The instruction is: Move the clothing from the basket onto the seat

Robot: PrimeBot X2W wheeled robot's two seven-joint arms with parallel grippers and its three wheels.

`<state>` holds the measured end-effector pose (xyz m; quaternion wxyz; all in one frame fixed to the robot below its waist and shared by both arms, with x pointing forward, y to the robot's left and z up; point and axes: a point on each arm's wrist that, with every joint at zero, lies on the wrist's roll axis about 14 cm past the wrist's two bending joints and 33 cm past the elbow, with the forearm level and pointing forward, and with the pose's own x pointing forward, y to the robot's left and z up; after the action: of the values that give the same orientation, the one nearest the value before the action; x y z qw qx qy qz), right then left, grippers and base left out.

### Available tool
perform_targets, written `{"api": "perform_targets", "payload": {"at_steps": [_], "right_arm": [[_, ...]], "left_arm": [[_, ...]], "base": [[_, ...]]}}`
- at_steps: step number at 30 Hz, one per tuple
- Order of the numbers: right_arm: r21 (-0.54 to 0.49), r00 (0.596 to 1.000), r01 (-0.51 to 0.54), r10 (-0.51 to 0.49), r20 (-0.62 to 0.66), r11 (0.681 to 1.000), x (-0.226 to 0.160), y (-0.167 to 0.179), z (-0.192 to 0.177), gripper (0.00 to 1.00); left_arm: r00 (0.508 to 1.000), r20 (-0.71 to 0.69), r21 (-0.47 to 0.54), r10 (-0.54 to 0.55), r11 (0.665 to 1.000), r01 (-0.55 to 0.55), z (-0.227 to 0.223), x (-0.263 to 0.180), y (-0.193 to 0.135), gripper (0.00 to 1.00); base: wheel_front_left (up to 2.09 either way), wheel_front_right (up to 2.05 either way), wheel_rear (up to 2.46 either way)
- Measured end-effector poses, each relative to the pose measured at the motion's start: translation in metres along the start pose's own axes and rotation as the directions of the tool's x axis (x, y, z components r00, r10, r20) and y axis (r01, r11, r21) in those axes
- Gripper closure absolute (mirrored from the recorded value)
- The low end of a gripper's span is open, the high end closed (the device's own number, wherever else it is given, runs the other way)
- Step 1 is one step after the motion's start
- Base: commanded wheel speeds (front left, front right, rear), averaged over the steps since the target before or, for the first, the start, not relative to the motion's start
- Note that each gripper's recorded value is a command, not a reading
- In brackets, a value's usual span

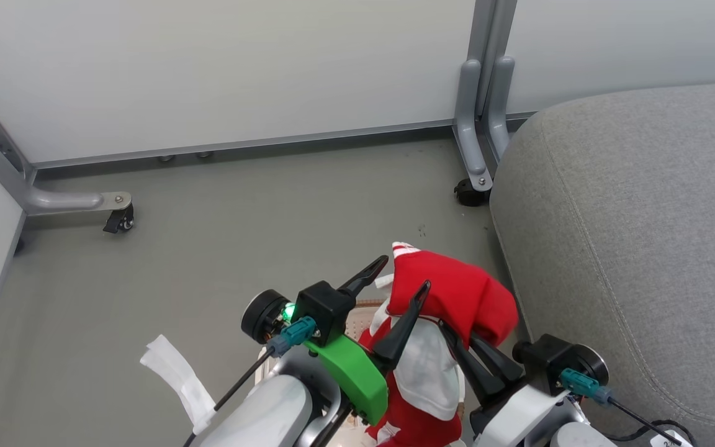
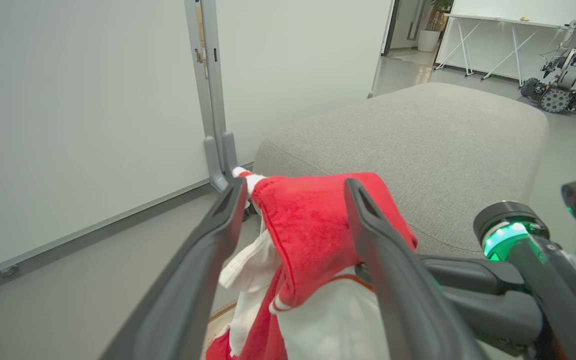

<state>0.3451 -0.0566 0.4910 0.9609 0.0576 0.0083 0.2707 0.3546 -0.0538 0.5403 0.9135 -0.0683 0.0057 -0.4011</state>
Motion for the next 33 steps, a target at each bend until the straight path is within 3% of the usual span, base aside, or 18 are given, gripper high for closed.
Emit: {"api": "perform_targets", "payload": {"at_steps": [21,33], "right_arm": [[0.007,1.0,0.028,-0.028,0.001,1.0,-0.001,-0.009,0.0,1.0],[0.001,0.988,0.14,-0.14,0.058,0.99,-0.019,-0.037,0.017,1.0]], "left_arm": [[1.0,-0.005,0.01,0.01,1.0,-0.01,-0.002,0.0,0.004,0.0],[1.0,-0.024,0.02,0.019,1.0,-0.019,-0.013,0.004,0.007,0.0]], "base": [[0.0,0.0,0.0],[0.0,0.0,0.0]]}}
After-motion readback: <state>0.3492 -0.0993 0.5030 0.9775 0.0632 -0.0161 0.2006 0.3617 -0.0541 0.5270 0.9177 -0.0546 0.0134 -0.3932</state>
